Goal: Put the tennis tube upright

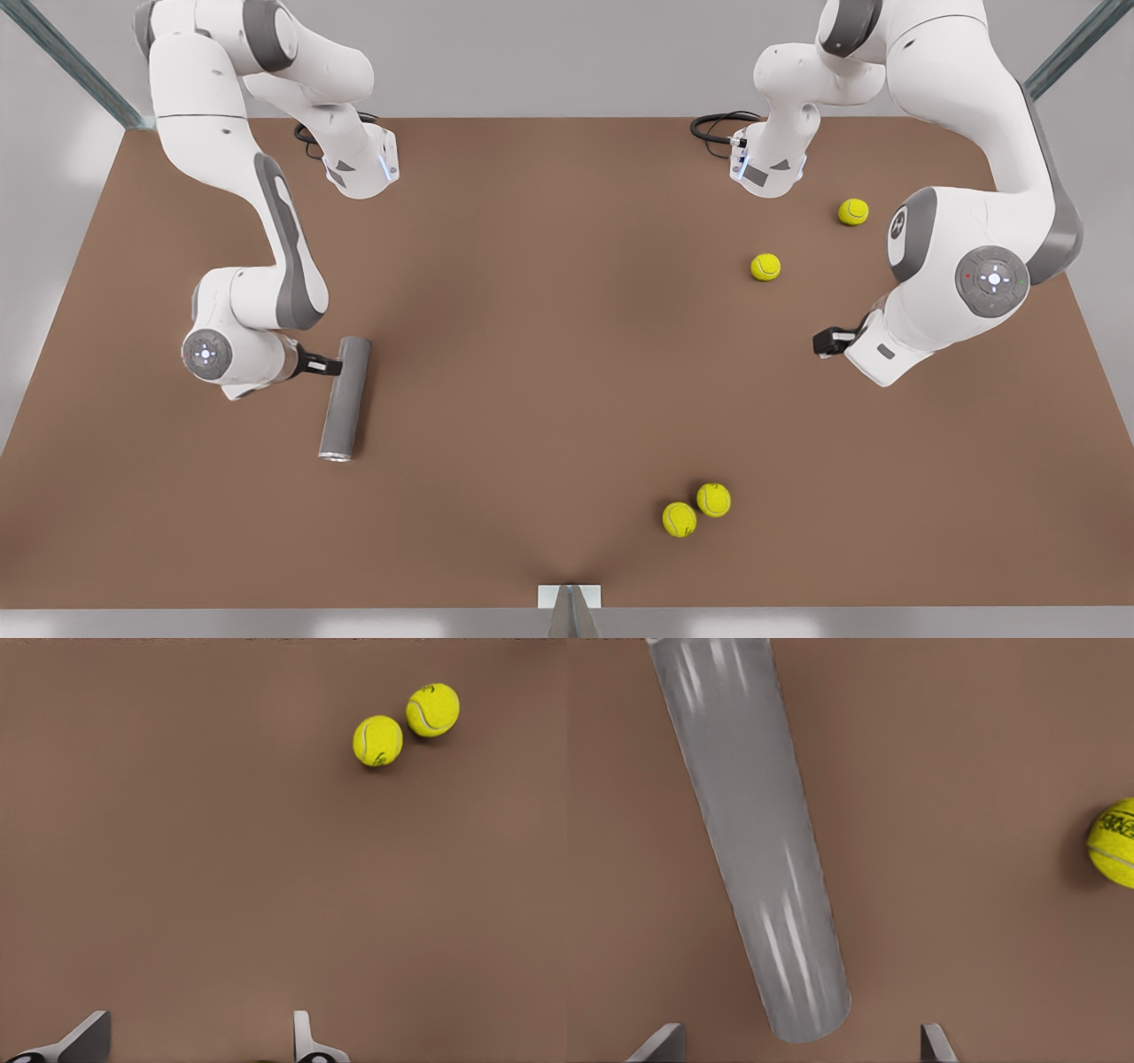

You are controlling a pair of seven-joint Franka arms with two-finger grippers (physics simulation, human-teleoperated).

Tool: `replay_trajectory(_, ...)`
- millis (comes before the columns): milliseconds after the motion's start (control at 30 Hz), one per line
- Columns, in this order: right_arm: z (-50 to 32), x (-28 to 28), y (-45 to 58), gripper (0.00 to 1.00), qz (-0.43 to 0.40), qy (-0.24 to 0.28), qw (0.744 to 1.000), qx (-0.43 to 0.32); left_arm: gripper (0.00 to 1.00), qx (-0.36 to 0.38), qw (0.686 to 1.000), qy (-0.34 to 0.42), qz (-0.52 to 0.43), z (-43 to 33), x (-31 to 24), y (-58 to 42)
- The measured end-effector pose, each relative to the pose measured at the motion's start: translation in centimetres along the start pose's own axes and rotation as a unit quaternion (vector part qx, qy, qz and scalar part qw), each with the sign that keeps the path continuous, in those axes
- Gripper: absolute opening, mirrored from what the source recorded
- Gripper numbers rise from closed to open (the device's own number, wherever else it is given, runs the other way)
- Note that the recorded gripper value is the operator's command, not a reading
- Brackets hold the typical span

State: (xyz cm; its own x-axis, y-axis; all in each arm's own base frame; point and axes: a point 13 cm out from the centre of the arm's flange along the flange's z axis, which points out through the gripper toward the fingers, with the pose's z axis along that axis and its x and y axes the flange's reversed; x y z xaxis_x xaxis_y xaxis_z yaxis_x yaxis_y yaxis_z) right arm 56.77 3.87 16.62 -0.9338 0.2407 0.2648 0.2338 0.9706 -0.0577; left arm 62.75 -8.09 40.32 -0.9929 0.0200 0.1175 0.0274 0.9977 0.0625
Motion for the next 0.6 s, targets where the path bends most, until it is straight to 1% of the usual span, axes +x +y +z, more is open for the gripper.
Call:
replay_trajectory(133,2.3,-2.5,2.1,1.0,0.035,-0.056,0.998,-0.018,1.0,0.001,1.0,-0.005,0.0,0.1,-0.4,0.0)
replay_trajectory(200,3.5,-3.4,2.5,1.0,0.053,-0.068,0.996,-0.025,1.0,0.001,1.0,-0.007,0.0,0.1,-0.5,-0.1)
replay_trajectory(433,6.9,-3.4,4.6,1.0,0.089,-0.077,0.992,-0.038,1.0,0.001,1.0,-0.009,0.0,0.2,-0.7,-0.1)
replay_trajectory(600,5.6,-3.6,4.4,1.0,0.107,-0.084,0.99,-0.045,1.0,0.001,1.0,-0.009,-0.001,0.2,-0.7,0.0)
